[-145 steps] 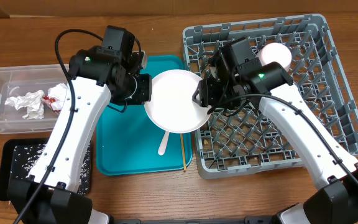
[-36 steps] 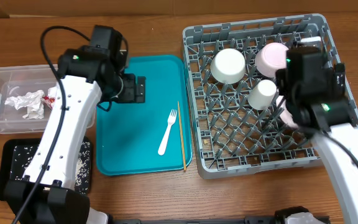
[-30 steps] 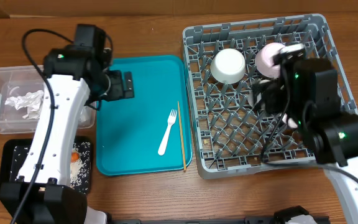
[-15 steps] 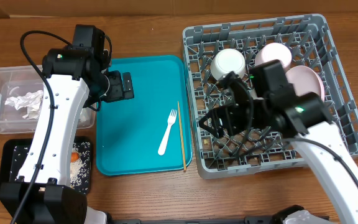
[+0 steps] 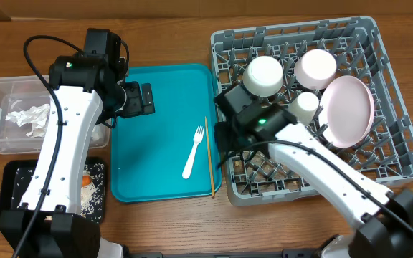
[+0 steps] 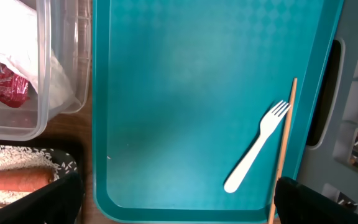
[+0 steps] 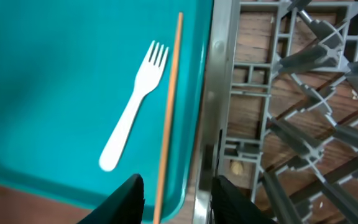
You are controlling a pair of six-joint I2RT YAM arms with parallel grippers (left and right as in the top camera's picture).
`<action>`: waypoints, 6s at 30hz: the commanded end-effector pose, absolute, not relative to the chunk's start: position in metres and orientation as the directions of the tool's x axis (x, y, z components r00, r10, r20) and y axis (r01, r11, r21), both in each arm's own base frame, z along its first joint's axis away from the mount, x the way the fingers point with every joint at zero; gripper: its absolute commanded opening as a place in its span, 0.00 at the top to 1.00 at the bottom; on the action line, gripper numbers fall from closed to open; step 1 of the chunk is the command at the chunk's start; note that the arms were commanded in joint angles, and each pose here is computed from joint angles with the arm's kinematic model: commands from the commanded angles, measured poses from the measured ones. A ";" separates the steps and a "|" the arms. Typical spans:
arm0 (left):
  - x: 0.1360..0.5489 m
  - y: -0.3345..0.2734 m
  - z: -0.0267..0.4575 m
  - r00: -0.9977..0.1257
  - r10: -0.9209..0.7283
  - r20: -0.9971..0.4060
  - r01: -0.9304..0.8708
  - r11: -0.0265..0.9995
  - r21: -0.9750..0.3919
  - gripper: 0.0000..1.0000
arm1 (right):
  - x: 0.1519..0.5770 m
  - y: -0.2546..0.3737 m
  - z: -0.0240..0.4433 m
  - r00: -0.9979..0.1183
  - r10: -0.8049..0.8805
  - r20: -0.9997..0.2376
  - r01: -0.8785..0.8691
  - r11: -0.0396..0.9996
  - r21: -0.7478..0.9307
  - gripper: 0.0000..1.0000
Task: Sort waste into correct bins and load items into the dishwasher
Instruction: 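Stand the plate upright in the rack's right side and open the right gripper, then move the right gripper over the teal tray to the white fork, then close the right gripper on the white fork handle and lift it, then carry the fork into the rack center and release it upright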
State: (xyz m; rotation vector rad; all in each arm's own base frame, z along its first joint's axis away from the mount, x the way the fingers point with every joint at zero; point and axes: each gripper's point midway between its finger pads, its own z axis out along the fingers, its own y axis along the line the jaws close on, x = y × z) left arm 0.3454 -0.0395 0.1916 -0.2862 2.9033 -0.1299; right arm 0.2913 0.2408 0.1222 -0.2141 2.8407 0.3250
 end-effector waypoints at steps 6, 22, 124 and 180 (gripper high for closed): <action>0.347 -0.043 0.202 -0.948 -0.214 -0.237 -0.187 0.974 -0.129 0.00 | 0.306 0.235 0.087 -0.965 -0.034 -0.260 -0.065 0.992 0.111 0.65; 0.347 -0.043 0.202 -0.948 -0.214 -0.237 -0.187 0.974 -0.129 0.00 | 0.336 0.263 0.099 -0.930 0.052 -0.363 -0.037 0.971 0.236 0.96; 0.367 0.085 0.252 -0.766 -0.506 -0.397 -0.491 0.859 -0.148 0.00 | 0.291 0.331 -0.007 -0.925 0.287 -0.251 0.270 0.958 0.098 0.78; 0.367 0.085 0.252 -0.766 -0.506 -0.397 -0.490 0.859 -0.148 0.00 | 0.331 0.170 0.182 -0.940 -0.059 -0.336 -0.029 0.995 -0.092 0.96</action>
